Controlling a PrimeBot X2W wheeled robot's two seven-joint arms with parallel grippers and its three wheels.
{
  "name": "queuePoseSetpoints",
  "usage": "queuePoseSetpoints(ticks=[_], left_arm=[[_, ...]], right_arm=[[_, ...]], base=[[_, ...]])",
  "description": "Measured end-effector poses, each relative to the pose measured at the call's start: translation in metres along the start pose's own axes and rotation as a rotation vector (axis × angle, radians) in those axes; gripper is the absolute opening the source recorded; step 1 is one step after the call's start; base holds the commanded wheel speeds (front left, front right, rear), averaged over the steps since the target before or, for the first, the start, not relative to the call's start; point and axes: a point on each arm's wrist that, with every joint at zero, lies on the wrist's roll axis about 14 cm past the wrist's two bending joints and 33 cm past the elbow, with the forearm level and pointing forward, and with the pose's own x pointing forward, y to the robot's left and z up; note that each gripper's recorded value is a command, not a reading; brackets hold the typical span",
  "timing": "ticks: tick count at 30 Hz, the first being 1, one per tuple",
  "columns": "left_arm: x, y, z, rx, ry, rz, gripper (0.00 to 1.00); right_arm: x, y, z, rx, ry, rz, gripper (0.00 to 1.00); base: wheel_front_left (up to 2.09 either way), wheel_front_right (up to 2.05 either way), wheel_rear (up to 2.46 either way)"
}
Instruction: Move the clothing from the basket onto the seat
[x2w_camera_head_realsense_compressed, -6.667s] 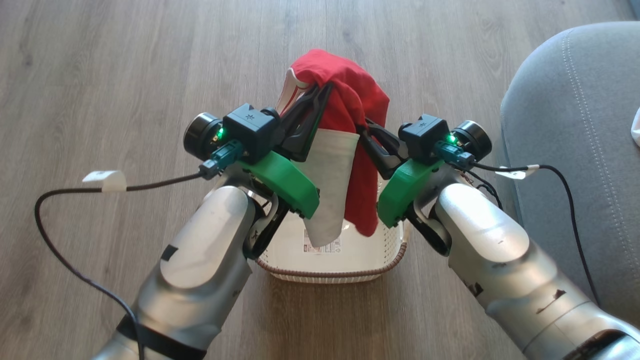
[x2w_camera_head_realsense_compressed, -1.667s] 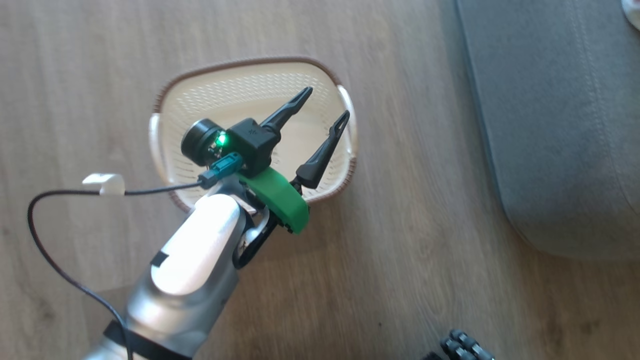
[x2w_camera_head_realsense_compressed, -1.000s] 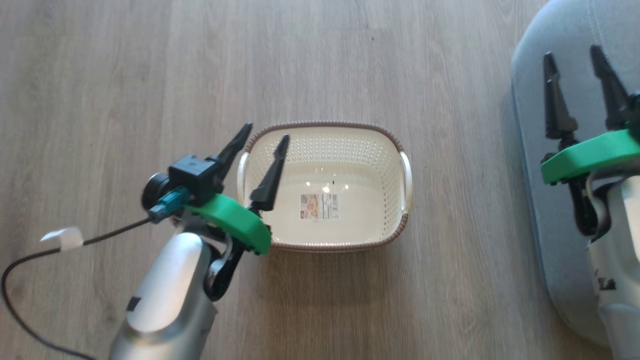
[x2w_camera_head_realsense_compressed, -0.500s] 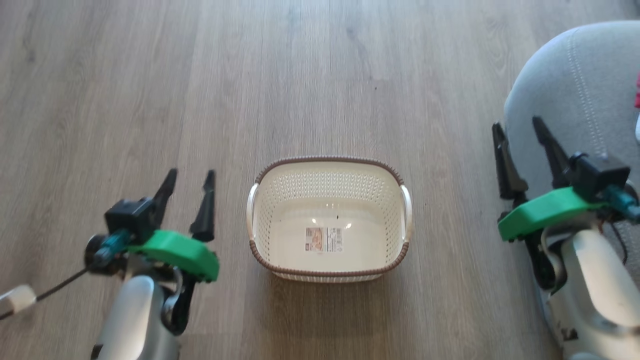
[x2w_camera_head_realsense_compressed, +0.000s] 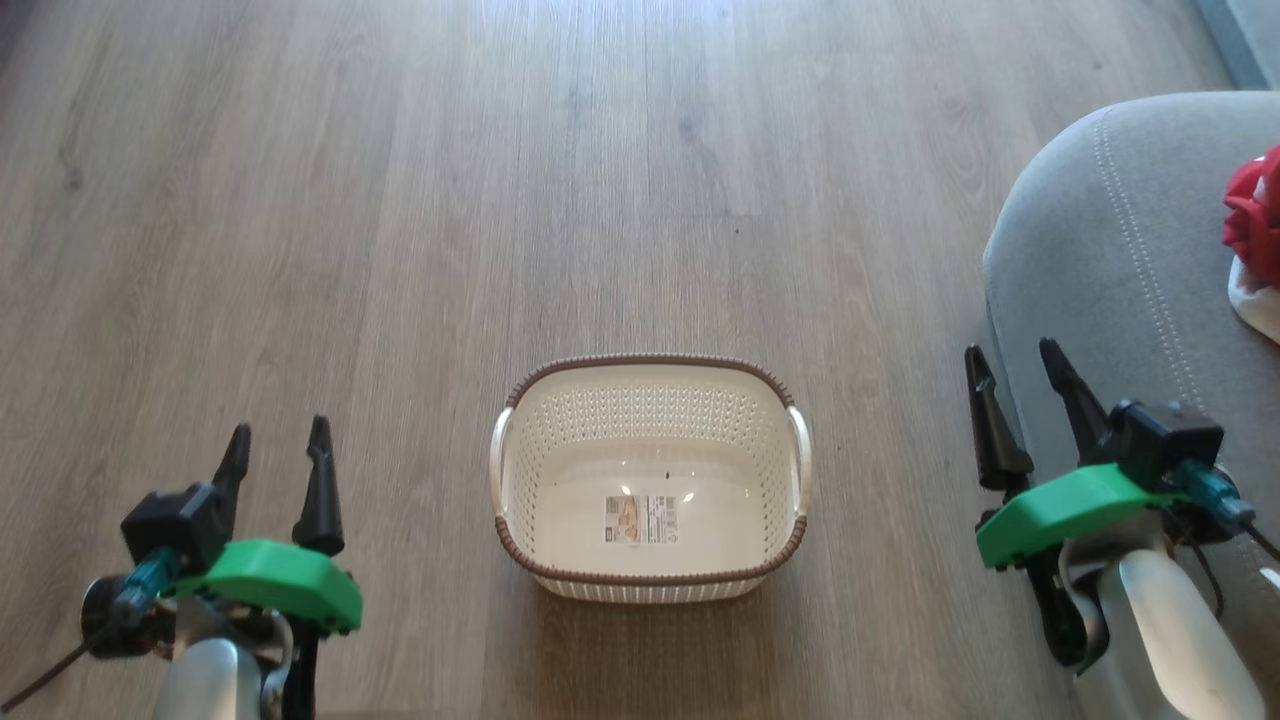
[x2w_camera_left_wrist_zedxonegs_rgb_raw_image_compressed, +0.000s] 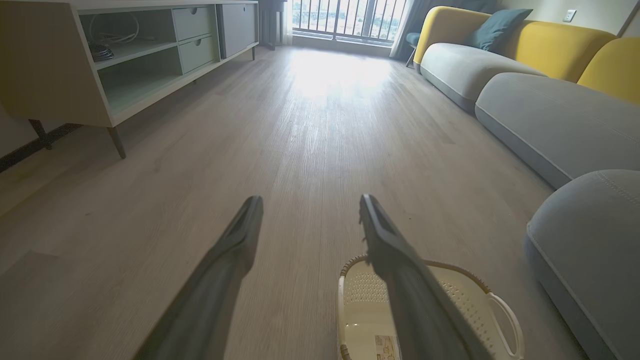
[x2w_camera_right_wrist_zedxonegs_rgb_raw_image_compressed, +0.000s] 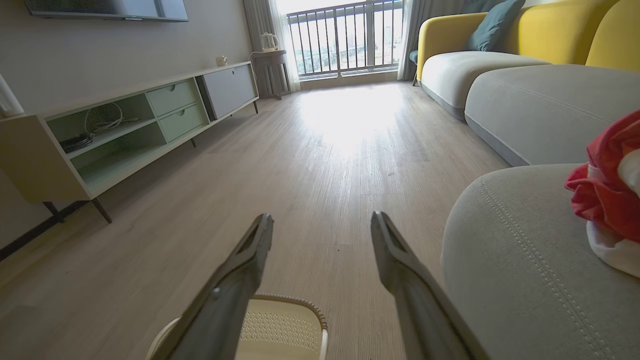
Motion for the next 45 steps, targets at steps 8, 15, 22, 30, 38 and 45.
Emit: queuePoseSetpoints(ticks=[8, 15, 22, 30, 38, 45], left_arm=[[-0.013, 0.003, -0.002, 0.002, 0.004, 0.011, 1.00], [-0.013, 0.002, 0.001, -0.004, -0.006, 0.010, 1.00], [-0.013, 0.003, 0.001, 0.001, -0.008, 0.017, 1.00], [-0.015, 0.004, -0.002, 0.002, 0.000, 0.019, 1.00], [-0.040, 0.012, -0.051, -0.017, 0.164, 0.051, 0.00], [-0.040, 0.013, -0.052, -0.098, 0.169, 0.070, 0.00]], right_arm=[[-0.012, -0.006, 0.000, 0.007, -0.002, -0.026, 1.00], [-0.013, -0.004, 0.001, 0.013, -0.007, -0.030, 1.00], [-0.017, -0.005, -0.007, 0.017, 0.015, -0.034, 1.00], [-0.016, -0.005, -0.011, 0.019, 0.025, -0.037, 1.00], [-0.047, -0.014, -0.063, 0.048, 0.189, -0.082, 0.00], [-0.048, -0.017, -0.062, 0.120, 0.188, -0.110, 0.00]], base=[[0.00, 0.00, 0.00], [0.00, 0.00, 0.00], [0.00, 0.00, 0.00], [0.00, 0.00, 0.00], [0.00, 0.00, 0.00], [0.00, 0.00, 0.00]])
